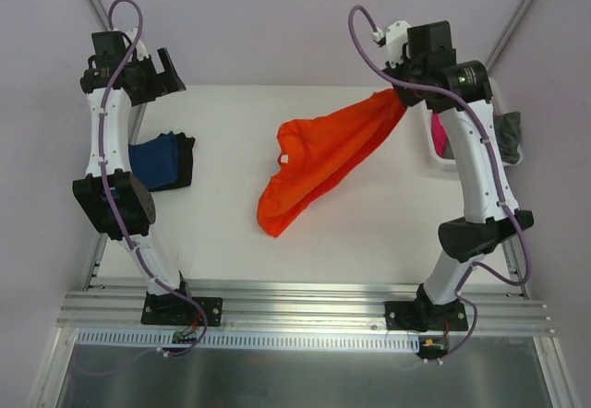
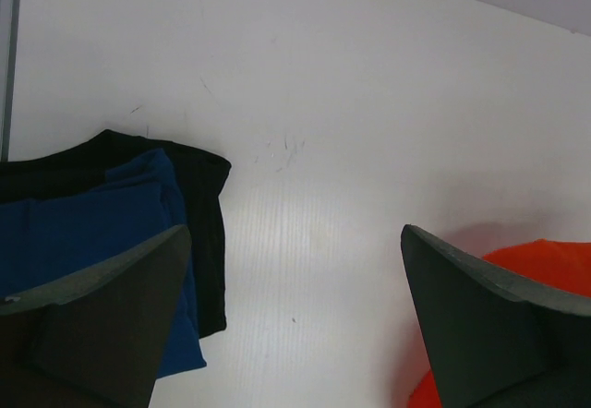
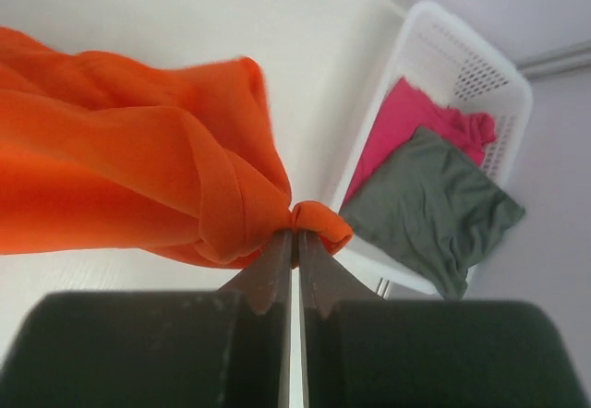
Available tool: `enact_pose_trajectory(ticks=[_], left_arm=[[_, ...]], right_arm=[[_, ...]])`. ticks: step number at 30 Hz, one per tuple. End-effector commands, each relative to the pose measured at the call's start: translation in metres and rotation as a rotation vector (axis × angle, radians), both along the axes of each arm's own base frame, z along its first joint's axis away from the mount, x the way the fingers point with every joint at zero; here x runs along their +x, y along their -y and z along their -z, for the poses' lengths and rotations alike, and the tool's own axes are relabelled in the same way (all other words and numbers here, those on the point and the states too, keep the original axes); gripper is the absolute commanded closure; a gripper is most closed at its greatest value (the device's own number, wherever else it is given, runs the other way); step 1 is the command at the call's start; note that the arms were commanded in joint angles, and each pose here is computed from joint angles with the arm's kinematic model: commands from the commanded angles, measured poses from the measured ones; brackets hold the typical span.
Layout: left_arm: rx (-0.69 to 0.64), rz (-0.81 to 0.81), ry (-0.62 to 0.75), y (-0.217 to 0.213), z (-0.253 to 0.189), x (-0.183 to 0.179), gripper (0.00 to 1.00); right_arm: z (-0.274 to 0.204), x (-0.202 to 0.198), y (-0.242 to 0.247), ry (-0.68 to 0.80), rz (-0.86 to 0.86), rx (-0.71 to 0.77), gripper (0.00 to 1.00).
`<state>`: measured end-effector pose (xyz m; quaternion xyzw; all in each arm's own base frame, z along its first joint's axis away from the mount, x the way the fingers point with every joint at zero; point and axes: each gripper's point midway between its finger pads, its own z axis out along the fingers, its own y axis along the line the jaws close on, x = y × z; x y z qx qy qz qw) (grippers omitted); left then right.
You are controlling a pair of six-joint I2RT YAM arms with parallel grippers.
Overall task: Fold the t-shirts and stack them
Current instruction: Flatten the tshirt out
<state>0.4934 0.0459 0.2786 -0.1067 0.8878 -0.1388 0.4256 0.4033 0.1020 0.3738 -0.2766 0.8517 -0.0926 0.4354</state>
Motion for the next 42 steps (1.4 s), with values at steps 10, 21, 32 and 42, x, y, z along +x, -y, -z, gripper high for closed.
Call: enact_pose_trajectory(ticks=[10, 21, 32, 42], left_arm=[[0.001, 0.021, 0.056, 0.011, -0.022, -0.006, 0.01], [0.045, -0.019, 0.056, 0.001, -0.024, -0.011, 0.01], [0.114, -0.135, 0.077, -0.023, -0.037, -0.013, 0.01], [0.143, -0.176, 0.078, -0.028, -0.040, -0.027, 0.01]], right_arm=[[0.126, -0.027, 0.001, -0.405, -0.042, -0.262, 1.00], [0.068, -0.016, -0.093, -0.267, -0.278, 0.033, 0.99], [-0.038, -0.035, -0.230, 0.024, -0.617, 0.450, 0.99], [-0.046, -0.018, -0.260, 0.091, -0.653, 0.541, 0.99]])
